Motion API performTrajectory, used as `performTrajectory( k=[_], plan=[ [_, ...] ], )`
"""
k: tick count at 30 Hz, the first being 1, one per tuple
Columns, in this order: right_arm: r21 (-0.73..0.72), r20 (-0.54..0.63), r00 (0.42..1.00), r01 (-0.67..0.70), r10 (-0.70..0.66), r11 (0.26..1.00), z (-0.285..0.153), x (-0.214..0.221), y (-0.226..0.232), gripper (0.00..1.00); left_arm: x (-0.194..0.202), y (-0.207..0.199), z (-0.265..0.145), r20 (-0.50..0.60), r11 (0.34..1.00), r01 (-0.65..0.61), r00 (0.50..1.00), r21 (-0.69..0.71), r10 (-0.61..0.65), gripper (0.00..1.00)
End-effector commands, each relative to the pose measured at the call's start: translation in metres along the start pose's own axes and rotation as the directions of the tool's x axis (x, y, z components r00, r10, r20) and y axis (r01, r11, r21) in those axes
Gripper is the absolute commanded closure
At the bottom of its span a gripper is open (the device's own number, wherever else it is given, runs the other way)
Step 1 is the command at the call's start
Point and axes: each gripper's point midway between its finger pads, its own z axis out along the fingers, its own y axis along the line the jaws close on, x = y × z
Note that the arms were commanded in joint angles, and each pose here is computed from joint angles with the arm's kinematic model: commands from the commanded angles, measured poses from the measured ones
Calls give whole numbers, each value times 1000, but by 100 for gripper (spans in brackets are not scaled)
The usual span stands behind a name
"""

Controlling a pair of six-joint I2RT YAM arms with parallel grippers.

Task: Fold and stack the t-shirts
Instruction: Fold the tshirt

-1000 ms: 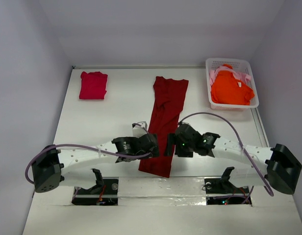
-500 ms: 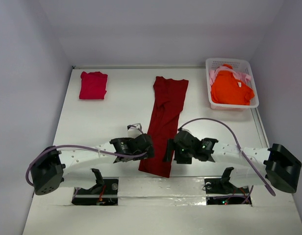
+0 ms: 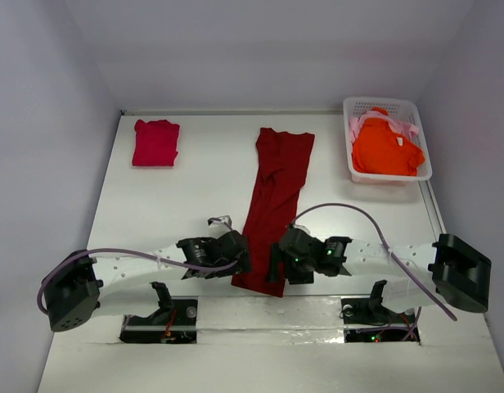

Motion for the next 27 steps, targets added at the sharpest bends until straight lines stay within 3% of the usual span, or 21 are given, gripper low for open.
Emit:
performTrajectory(
  k=[1, 13, 23, 26, 27],
  plan=[
    [-42, 21, 1000, -8, 9, 999, -5, -6, 20, 13, -1, -4, -5, 1, 998, 44, 999, 44, -45, 17],
    [-18, 22, 1000, -3, 4, 1000, -2, -7, 17, 14, 14, -20, 4, -47, 997, -3, 999, 73, 7, 31],
    [-4, 4, 1000, 21, -21, 1000, 2, -5, 17, 18, 16, -11, -1, -38, 998, 12, 999, 64, -9, 45],
    [0, 2, 1000, 27, -27, 1000, 4, -6, 17, 32, 18, -10, -6, -34, 998, -5, 999, 65, 7, 52],
    [5, -2, 1000, 29, -29, 1000, 5, -5, 16, 44, 15, -9, -6, -23, 998, -4, 1000, 63, 6, 55]
  ],
)
